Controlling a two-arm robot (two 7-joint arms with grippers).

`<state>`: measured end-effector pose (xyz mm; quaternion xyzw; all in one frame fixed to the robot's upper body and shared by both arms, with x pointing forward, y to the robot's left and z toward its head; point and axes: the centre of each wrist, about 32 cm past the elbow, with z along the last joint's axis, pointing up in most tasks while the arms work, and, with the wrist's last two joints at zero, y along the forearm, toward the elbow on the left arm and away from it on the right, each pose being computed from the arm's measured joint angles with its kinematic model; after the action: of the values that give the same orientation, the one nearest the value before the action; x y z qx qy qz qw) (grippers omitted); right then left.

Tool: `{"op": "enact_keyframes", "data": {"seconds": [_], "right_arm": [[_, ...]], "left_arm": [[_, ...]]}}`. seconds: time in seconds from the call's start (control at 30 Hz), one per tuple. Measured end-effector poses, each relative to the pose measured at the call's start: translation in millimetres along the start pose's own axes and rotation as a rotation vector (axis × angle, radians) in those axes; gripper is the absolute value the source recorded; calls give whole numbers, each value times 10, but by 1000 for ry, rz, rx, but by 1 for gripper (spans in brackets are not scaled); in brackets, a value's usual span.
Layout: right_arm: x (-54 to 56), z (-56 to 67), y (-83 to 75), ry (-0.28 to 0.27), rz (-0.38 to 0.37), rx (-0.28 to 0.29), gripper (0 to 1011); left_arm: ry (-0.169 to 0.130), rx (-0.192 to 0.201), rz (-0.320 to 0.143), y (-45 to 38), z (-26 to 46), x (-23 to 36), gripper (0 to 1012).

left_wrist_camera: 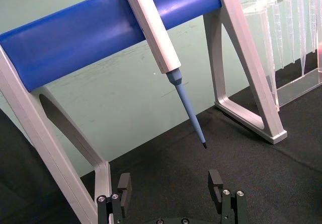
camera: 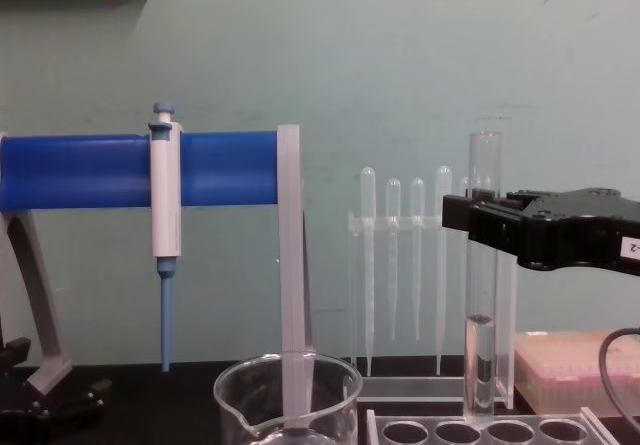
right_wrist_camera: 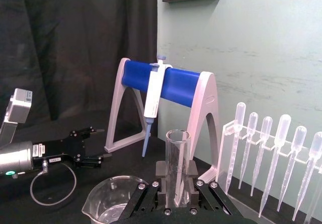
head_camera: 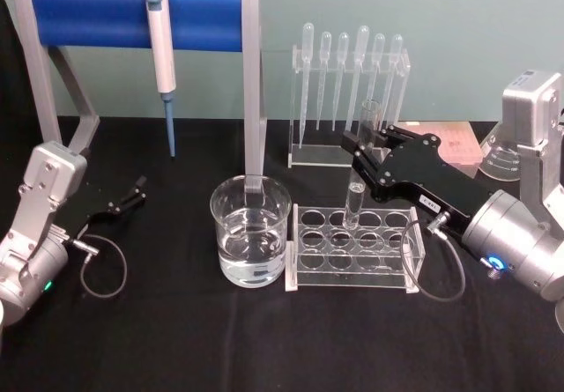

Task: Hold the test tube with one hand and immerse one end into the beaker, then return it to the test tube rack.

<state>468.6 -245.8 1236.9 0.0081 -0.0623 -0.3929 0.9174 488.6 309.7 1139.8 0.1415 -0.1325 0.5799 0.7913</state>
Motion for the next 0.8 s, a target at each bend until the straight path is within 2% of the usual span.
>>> {"op": "enact_keyframes", "data": {"seconds": [0.4,0.6,0.8], "right_arm": [[-2,7,-4,-1,-1,2,238],[-48,96,-7,-8,-1,33,238],[-105,203,183,-12,52,77,238]], "left_arm": [[0,0,0,0,0,0,1000],[0,0,0,0,0,0,1000],[0,0,0,0,0,0,1000]]}}
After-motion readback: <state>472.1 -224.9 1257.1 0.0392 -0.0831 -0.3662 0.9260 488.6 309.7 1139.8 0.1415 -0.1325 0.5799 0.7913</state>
